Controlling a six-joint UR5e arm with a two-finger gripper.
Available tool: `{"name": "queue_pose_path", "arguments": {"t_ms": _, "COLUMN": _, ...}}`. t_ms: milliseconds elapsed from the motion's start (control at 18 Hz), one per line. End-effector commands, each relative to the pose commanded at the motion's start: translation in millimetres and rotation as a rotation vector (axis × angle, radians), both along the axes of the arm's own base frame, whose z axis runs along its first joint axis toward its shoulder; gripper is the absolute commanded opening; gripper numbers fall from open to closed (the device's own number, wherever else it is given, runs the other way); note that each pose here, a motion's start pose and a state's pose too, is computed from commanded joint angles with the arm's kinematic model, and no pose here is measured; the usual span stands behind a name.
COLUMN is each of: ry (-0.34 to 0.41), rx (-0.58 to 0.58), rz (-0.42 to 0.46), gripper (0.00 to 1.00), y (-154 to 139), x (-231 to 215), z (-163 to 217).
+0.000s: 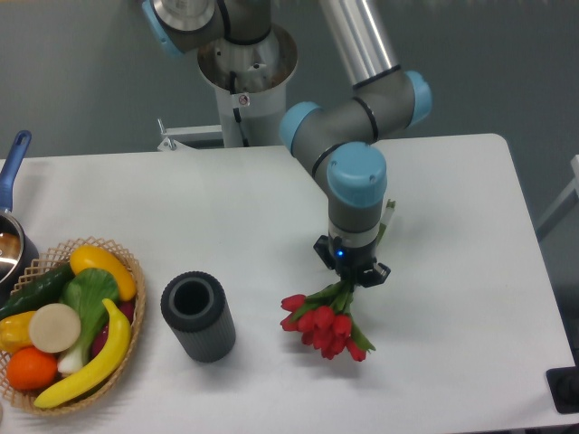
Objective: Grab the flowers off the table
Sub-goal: 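Close the gripper around the tulip stems and lift the bunch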
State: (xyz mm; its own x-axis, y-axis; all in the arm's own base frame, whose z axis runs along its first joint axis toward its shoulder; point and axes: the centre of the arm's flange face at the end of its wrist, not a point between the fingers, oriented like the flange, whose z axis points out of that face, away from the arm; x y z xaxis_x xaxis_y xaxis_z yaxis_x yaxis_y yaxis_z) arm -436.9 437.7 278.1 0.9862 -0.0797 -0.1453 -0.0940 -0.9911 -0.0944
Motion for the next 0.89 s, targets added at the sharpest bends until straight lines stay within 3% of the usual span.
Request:
{"name": "queue_pose_path", "arguments": {"t_ms": 222, "ry": -0.026, "rx": -0.019, "rz": -0.004, "gripper": 0.0, "y": 10, "x": -16, "z": 32}}
{"name": "queue_pose_path", "arguments": {"t_ms": 889, "ry": -0.066, "rx": -0.055, "rz": -0.036, "gripper": 0.0, "y": 16, "x": -23, "z": 53}}
